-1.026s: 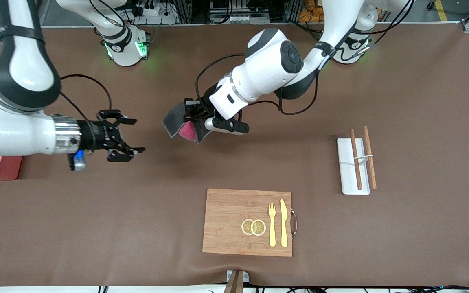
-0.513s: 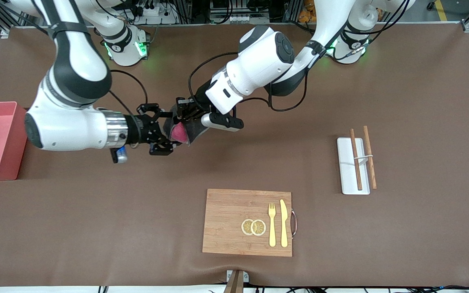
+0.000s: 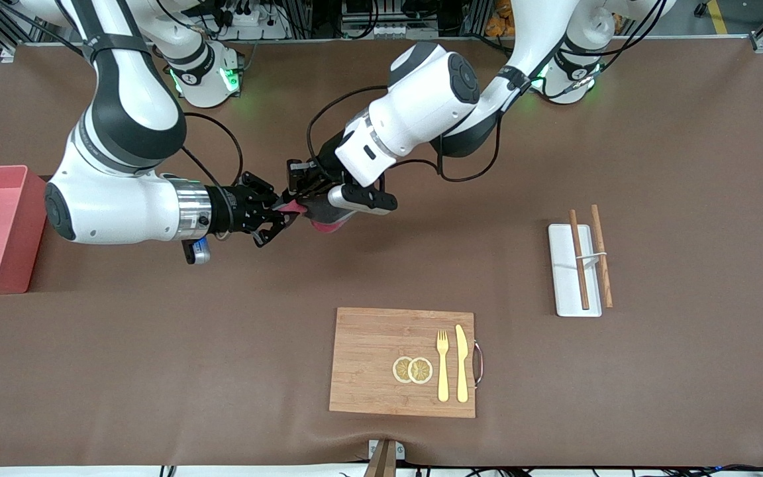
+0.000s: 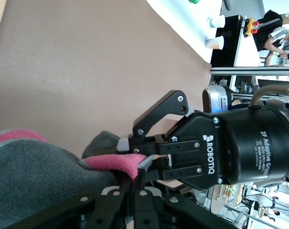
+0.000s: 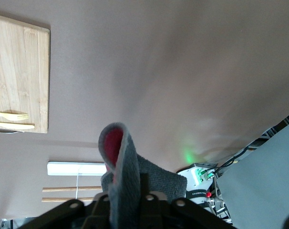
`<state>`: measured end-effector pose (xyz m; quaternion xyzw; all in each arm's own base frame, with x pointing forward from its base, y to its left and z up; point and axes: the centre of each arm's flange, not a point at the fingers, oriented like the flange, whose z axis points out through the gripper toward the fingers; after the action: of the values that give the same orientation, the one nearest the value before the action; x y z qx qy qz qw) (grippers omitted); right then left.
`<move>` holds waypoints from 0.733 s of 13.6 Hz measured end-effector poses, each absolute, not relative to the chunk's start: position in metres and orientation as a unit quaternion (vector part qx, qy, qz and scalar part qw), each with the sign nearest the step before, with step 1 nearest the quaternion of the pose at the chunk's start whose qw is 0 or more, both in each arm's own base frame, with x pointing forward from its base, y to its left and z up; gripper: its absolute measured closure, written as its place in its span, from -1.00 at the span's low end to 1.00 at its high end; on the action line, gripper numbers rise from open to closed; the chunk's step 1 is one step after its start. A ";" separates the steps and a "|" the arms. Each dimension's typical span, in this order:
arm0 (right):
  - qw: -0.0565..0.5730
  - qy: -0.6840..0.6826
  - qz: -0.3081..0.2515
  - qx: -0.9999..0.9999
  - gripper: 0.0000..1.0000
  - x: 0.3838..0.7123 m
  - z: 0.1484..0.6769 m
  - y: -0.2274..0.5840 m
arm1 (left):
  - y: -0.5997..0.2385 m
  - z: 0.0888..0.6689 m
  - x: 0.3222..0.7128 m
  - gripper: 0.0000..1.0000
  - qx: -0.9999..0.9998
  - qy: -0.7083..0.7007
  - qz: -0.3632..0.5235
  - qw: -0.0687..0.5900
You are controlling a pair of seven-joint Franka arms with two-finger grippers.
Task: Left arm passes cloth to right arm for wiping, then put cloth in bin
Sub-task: 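Grasp the cloth with the right gripper beside the left gripper, then release the cloth from the left gripper while the right gripper pulls away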
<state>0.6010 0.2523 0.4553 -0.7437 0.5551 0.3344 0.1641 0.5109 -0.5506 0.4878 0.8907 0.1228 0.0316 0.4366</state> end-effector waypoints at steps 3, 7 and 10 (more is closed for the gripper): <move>0.176 0.506 0.311 -0.785 0.95 0.603 0.453 0.246 | -0.546 0.491 0.516 0.39 0.893 0.110 0.052 0.433; 0.179 0.478 0.262 -0.819 0.95 0.607 0.441 0.256 | -0.527 0.497 0.537 -0.50 0.895 0.111 0.079 0.424; 0.147 0.467 0.221 -0.843 0.95 0.607 0.395 0.281 | -0.477 0.502 0.579 -1.00 0.897 0.136 0.103 0.409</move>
<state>0.6067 0.2814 0.3953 -0.8433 0.4673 0.2205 0.1475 0.5786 -0.4772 0.5018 0.8966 0.1358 0.1027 0.4088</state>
